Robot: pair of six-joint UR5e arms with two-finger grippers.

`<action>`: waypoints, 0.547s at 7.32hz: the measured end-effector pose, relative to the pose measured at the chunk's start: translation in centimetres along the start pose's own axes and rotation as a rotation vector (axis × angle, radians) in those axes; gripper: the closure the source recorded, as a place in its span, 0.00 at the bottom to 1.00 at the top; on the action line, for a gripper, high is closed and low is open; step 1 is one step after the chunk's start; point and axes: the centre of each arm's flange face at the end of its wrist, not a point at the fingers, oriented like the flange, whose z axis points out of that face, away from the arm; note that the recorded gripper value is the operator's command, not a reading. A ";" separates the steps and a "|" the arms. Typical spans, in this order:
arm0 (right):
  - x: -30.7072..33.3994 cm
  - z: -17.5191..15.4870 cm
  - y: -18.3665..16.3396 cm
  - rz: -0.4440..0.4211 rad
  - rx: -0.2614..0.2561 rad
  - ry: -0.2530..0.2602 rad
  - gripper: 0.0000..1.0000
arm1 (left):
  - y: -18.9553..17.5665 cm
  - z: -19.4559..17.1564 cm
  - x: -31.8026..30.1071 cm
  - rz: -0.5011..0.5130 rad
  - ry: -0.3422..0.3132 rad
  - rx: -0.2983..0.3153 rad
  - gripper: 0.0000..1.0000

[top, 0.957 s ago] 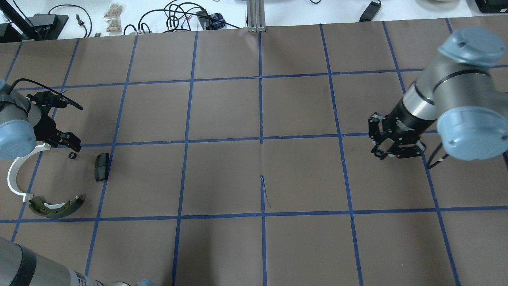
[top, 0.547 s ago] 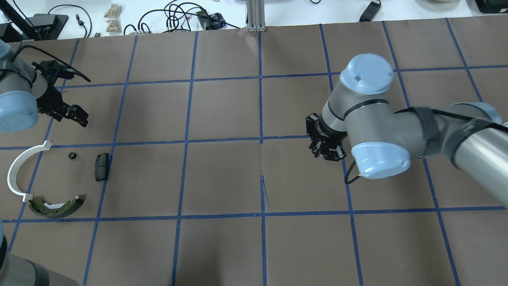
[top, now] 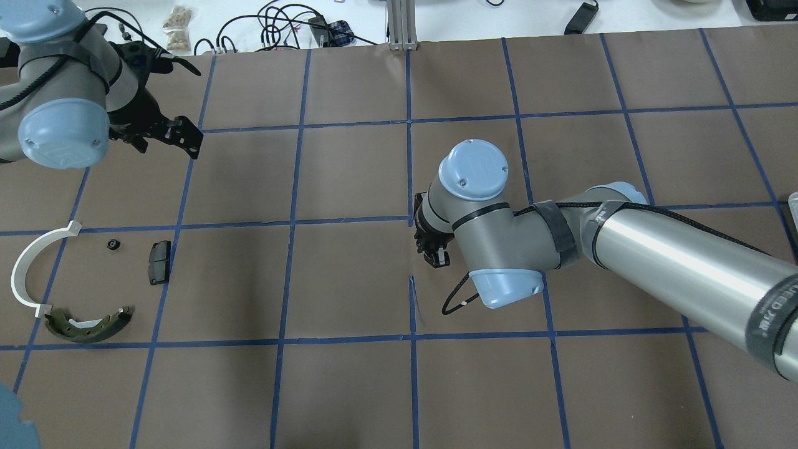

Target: Place bearing gear from tray to pile

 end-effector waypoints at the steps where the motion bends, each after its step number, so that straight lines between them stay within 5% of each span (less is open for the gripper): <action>1: 0.0 0.4 0.2 0.006 -0.008 0.003 0.00 | 0.1 -0.1 1.2 -0.001 0.009 -0.016 0.00; 4: -2.1 -1.1 0.2 -0.001 -0.010 -0.046 0.00 | 0.4 0.1 5.3 0.051 0.028 -0.054 0.00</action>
